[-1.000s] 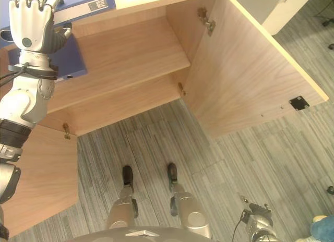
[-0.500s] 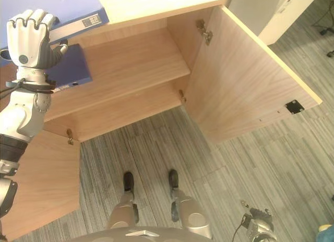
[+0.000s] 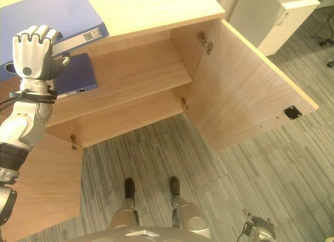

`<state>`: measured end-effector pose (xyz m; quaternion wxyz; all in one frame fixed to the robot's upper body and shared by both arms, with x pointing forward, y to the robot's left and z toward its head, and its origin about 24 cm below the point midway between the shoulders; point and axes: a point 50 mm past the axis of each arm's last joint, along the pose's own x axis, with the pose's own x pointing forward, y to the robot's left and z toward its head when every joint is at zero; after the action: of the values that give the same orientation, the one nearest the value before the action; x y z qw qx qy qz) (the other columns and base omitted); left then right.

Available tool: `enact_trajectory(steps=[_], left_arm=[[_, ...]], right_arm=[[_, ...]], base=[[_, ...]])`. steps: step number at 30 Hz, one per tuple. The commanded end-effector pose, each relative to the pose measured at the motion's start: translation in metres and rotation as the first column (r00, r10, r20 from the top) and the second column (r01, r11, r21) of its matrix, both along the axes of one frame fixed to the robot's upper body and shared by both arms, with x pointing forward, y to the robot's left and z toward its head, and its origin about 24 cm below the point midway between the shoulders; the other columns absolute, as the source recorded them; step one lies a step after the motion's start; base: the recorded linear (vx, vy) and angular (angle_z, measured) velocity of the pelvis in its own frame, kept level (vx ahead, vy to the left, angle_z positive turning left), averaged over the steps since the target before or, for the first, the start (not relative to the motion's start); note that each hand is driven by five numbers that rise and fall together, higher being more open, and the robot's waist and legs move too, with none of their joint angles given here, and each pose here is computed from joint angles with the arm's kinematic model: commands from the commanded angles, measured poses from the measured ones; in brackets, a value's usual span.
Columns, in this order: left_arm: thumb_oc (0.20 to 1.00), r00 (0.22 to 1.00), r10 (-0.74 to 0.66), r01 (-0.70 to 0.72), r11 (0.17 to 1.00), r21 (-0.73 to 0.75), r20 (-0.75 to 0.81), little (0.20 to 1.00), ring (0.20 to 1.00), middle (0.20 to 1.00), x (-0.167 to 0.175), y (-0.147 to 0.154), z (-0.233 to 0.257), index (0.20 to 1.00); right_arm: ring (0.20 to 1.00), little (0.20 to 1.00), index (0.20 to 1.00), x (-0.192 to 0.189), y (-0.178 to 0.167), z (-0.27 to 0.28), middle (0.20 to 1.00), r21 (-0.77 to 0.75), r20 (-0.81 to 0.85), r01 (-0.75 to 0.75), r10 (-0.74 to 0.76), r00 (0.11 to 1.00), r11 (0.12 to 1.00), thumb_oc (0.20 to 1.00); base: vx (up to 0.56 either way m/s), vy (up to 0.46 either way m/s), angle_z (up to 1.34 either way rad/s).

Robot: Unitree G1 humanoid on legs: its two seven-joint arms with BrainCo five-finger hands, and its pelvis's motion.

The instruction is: Put the empty folder in the office cabinet

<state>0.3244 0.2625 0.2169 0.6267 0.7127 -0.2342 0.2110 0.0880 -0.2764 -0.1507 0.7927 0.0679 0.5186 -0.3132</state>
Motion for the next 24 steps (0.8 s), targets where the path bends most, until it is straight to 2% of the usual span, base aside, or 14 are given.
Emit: enact_trajectory(steps=[1, 8, 18, 24], left_arm=[[0.2, 0.993, -0.06, 0.071, 0.992, -0.104, 0.101, 0.2, 0.2, 0.2, -0.005, 0.003, 0.018, 0.2], [0.2, 0.97, -0.108, 0.136, 0.984, -0.118, 0.217, 0.2, 0.2, 0.2, -0.016, 0.005, 0.036, 0.2], [0.2, 0.941, -0.159, 0.209, 0.967, -0.143, 0.299, 0.2, 0.2, 0.2, -0.031, 0.005, 0.044, 0.2], [0.2, 0.9, -0.222, 0.318, 0.922, -0.219, 0.374, 0.2, 0.2, 0.2, -0.038, -0.003, 0.046, 0.2]], right_arm=[[1.0, 1.0, 1.0, -0.014, -0.018, 0.004, 1.0, -0.064, -0.036, 0.023, -0.025, 0.999, 0.998, 1.0], [1.0, 1.0, 1.0, -0.011, -0.014, 0.003, 1.0, -0.047, -0.011, 0.033, -0.034, 0.999, 0.998, 1.0], [1.0, 1.0, 1.0, -0.021, -0.008, -0.001, 1.0, -0.023, -0.05, 0.035, -0.036, 0.998, 0.999, 1.0], [1.0, 1.0, 1.0, -0.024, -0.003, -0.004, 1.0, -0.012, -0.063, 0.032, -0.033, 0.997, 0.999, 1.0]], base=[[0.0, 0.0, 0.0], [0.02, 0.012, 0.01], [0.04, 0.032, 0.02], [0.03, 0.022, 0.04]])
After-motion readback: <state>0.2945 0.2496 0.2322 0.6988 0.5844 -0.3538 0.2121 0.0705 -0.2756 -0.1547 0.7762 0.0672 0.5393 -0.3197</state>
